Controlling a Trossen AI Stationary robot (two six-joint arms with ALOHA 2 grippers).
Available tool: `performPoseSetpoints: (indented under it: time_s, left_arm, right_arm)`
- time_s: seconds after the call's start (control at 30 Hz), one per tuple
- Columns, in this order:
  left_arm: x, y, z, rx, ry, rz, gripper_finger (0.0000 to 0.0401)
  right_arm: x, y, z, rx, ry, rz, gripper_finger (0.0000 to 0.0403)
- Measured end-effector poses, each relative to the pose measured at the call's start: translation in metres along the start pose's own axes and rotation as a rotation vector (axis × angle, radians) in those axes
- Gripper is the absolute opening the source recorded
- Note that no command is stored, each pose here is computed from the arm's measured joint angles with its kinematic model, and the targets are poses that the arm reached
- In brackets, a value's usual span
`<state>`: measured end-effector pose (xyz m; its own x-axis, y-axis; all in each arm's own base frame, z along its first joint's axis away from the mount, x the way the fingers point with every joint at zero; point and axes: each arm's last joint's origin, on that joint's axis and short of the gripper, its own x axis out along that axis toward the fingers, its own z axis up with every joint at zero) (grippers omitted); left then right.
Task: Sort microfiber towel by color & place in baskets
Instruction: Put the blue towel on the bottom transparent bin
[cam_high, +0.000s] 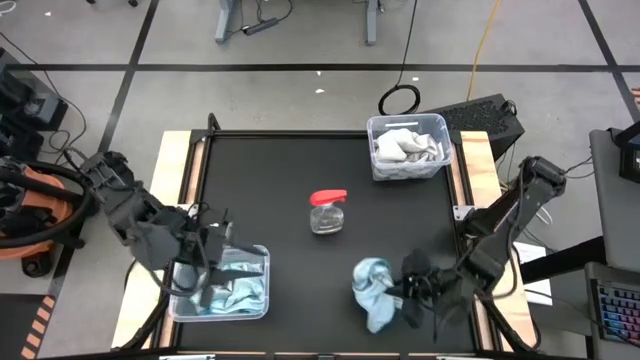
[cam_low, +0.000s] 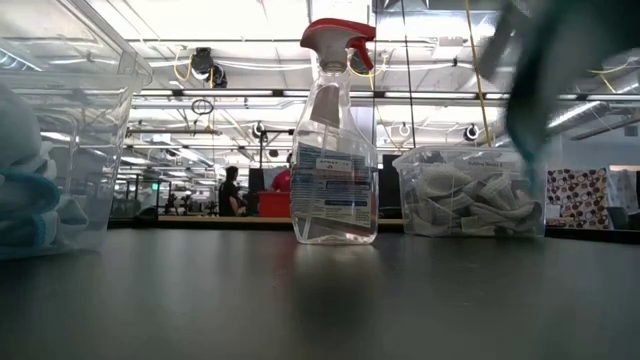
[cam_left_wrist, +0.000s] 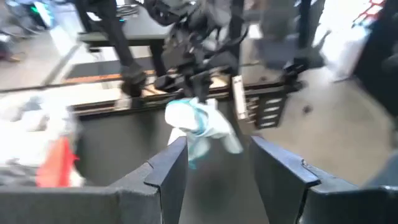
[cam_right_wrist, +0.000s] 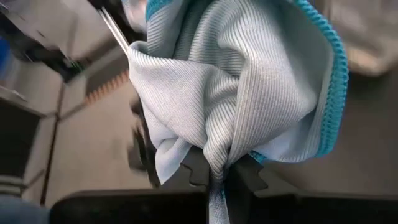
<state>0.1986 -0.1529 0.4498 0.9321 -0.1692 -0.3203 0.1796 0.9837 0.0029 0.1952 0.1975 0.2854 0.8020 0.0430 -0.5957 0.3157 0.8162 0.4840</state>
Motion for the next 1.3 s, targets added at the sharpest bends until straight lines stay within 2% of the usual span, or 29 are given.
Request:
performPoseSetpoints:
  time_s: [0.27, 0.37, 0.43, 0.63, 0.77, 1.0, 1.17, 1.23, 1.3]
  left_arm:
    - [0.04, 0.002, -0.008, 0.141, 0.06, 0.099, 0.0177]
    - [0.054, 0.001, -0.008, 0.179, 0.048, 0.112, 0.0196]
    - [0.061, 0.002, -0.007, 0.18, 0.033, 0.128, 0.0222]
    - [0.078, 0.006, -0.002, 0.166, -0.03, 0.182, 0.0319]
    - [0.084, 0.012, 0.005, 0.137, -0.092, 0.201, 0.0357]
    - [0.088, 0.03, 0.012, 0.021, -0.147, 0.248, 0.0365]
    - [0.093, 0.034, 0.012, -0.024, -0.153, 0.251, 0.0365]
    - [0.097, 0.035, 0.01, -0.059, -0.146, 0.225, 0.0365]
    - [0.099, 0.036, 0.01, -0.08, -0.138, 0.148, 0.0365]
  right_arm:
    - [0.006, 0.003, 0.053, -0.072, -0.219, 0.098, 0.0007]
    - [0.005, 0.006, 0.071, -0.104, -0.272, 0.096, 0.0007]
    - [0.003, 0.007, 0.084, -0.124, -0.305, 0.088, 0.0007]
    - [-0.006, 0.009, 0.118, -0.162, -0.393, 0.064, 0.0007]
    - [-0.008, 0.011, 0.132, -0.202, -0.434, 0.049, 0.0007]
    - [0.0, 0.027, 0.149, -0.291, -0.539, 0.133, 0.0009]
    - [0.01, 0.042, 0.156, -0.373, -0.573, 0.128, 0.001]
    - [0.012, 0.049, 0.16, -0.41, -0.585, 0.122, 0.0011]
    - [0.013, 0.056, 0.164, -0.446, -0.599, 0.116, 0.0011]
